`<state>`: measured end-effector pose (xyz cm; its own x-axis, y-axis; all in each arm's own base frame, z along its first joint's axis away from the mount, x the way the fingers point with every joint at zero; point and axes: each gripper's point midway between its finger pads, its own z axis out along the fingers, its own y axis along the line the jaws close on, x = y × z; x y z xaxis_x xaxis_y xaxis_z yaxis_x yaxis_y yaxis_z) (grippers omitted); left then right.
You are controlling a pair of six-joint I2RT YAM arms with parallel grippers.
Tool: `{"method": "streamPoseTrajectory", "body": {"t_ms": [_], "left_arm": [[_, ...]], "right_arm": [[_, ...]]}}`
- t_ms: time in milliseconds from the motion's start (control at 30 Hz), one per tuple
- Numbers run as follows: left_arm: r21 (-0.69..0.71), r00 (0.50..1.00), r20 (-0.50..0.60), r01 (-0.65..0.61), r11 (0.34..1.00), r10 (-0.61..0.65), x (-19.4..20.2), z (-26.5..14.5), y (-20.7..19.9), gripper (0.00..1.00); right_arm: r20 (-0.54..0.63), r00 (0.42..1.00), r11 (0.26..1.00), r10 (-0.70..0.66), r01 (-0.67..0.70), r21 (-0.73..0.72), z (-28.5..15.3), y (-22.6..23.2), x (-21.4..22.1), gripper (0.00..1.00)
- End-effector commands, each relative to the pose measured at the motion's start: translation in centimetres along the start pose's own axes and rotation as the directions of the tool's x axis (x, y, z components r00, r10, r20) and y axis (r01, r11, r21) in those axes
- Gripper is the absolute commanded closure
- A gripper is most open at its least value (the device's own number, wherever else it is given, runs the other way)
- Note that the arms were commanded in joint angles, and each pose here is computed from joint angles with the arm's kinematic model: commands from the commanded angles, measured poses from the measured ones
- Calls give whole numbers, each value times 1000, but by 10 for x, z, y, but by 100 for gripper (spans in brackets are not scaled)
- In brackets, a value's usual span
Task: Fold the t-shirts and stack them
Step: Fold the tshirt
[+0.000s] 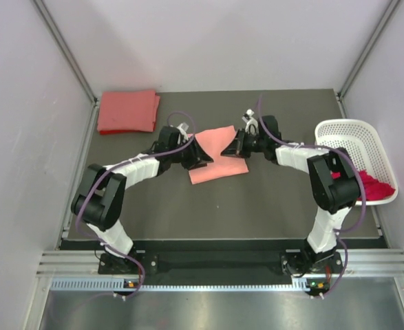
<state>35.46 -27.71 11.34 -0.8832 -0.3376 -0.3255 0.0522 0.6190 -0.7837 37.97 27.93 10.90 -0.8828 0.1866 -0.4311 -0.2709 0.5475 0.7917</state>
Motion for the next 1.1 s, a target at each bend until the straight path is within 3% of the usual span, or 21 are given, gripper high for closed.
{"method": "streamPoseTrajectory", "body": {"t_ms": [0, 133, 300, 400, 533, 600, 700, 767, 900, 1067], "left_arm": [[-30, 995, 10, 103, 994, -103, 17, 7, 34, 55], [-122, 984, -46, 166, 979, -172, 41, 18, 78, 57], [-261, 990, -52, 113, 959, -131, 51, -2, 99, 61], [-281, 999, -34, 19, 959, -29, 37, -23, 82, 60], [-289, 993, 38, -99, 952, 114, 9, -61, 47, 55], [-285, 977, 102, -154, 946, 190, -9, -76, 29, 41], [-308, 940, 235, -169, 936, 247, -32, -104, 11, 1], [-316, 922, 312, -126, 940, 228, -38, -116, 10, 1], [-250, 891, 422, -65, 966, 169, -47, -124, 2, 1], [-154, 935, 338, -59, 986, 109, -38, -111, 10, 1]], "right_arm": [[18, 996, 993, 86, -84, -83, 9, 1, 11, 100], [-75, 986, 988, 147, -150, -37, 22, -38, 48, 100], [-59, 988, 988, 145, -141, 70, -16, -75, 59, 100], [-14, 996, 985, 83, -80, 155, -40, -85, 41, 100], [47, 999, 990, -20, 13, 144, -41, -67, -1, 100], [73, 997, 992, -29, 20, 125, -31, -61, -22, 100], [111, 993, 996, -44, 35, 79, -7, -51, -50, 100], [134, 989, 998, -59, 55, 32, 11, -35, -71, 100], [161, 987, 999, 18, -25, 40, 40, -61, -92, 100], [192, 977, 985, 93, -119, 125, 37, -107, -109, 100]]}}
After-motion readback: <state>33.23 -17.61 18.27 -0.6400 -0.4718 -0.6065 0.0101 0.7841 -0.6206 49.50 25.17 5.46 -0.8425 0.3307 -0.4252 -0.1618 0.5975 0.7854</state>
